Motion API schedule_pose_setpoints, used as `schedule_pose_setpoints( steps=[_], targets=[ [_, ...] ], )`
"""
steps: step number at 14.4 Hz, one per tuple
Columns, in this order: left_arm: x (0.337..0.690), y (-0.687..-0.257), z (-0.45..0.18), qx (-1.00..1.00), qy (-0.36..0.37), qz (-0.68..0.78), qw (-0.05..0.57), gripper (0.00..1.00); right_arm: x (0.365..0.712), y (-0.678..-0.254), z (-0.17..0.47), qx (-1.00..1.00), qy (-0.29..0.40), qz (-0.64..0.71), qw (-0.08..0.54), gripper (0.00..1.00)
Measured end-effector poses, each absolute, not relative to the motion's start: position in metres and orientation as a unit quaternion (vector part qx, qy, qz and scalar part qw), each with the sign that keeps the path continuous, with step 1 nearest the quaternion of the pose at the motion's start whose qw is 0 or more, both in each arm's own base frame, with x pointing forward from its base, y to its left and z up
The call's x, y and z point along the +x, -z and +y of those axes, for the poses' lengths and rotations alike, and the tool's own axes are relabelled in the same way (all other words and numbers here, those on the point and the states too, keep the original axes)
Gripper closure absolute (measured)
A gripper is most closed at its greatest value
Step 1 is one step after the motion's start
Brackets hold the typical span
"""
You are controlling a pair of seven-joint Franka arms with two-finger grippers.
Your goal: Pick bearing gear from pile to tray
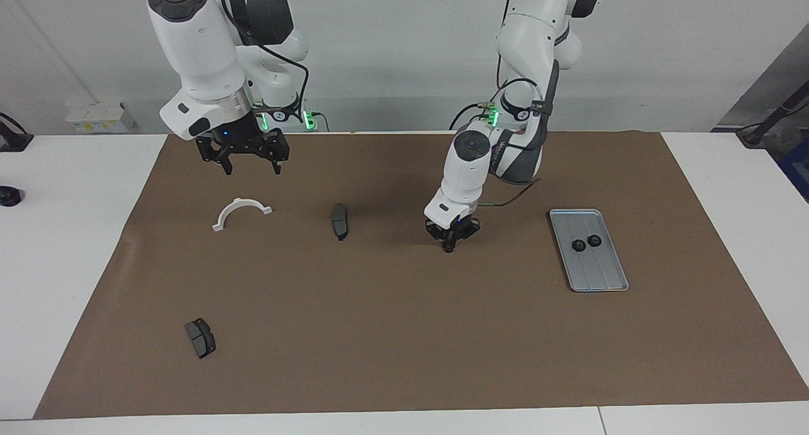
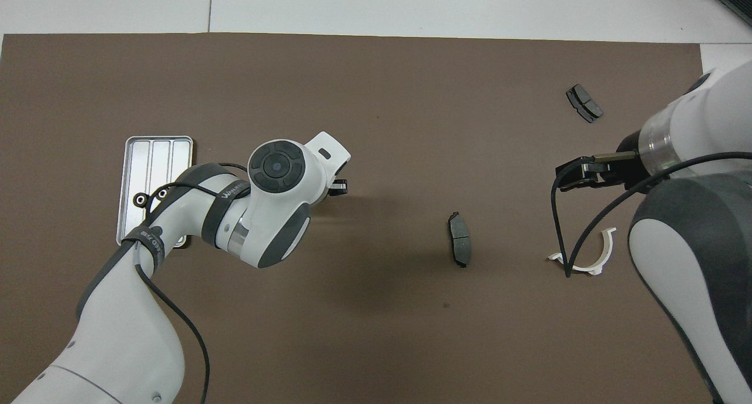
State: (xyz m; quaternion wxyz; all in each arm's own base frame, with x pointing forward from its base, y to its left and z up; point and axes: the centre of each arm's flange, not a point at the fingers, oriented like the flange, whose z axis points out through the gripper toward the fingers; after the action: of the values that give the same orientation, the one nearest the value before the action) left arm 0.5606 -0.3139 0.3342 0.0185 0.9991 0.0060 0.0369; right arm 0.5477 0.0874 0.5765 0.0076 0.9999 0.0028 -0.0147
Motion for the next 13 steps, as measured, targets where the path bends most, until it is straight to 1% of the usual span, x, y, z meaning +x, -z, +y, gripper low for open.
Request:
schedule_pose_setpoints(
  steps=[3, 6, 10, 13],
  targets=[
    [0.601, -0.362, -0.257, 0.998, -0.043, 0.048, 0.017, 0.8, 0.545, -0.578, 0.086, 1.0, 0.012, 0.001, 0.007, 0.0],
    [0.623, -0.374, -0.179, 0.999, -0.025, 0.041, 0.002, 0.8, 0.547, -0.58, 0.084, 1.0, 0.006, -0.001, 0.006, 0.0],
    [0.628, -0.393, -0.072, 1.0, 0.012, -0.002, -0.01, 0.8, 0.547, -0.583, 0.083, 1.0, 0.003, -0.001, 0.006, 0.0],
    [0.614, -0.386, -0.012, 0.998, 0.044, -0.038, -0.009, 0.8, 0.547, -0.586, 0.082, 1.0, 0.002, -0.002, 0.005, 0.0]
  ],
)
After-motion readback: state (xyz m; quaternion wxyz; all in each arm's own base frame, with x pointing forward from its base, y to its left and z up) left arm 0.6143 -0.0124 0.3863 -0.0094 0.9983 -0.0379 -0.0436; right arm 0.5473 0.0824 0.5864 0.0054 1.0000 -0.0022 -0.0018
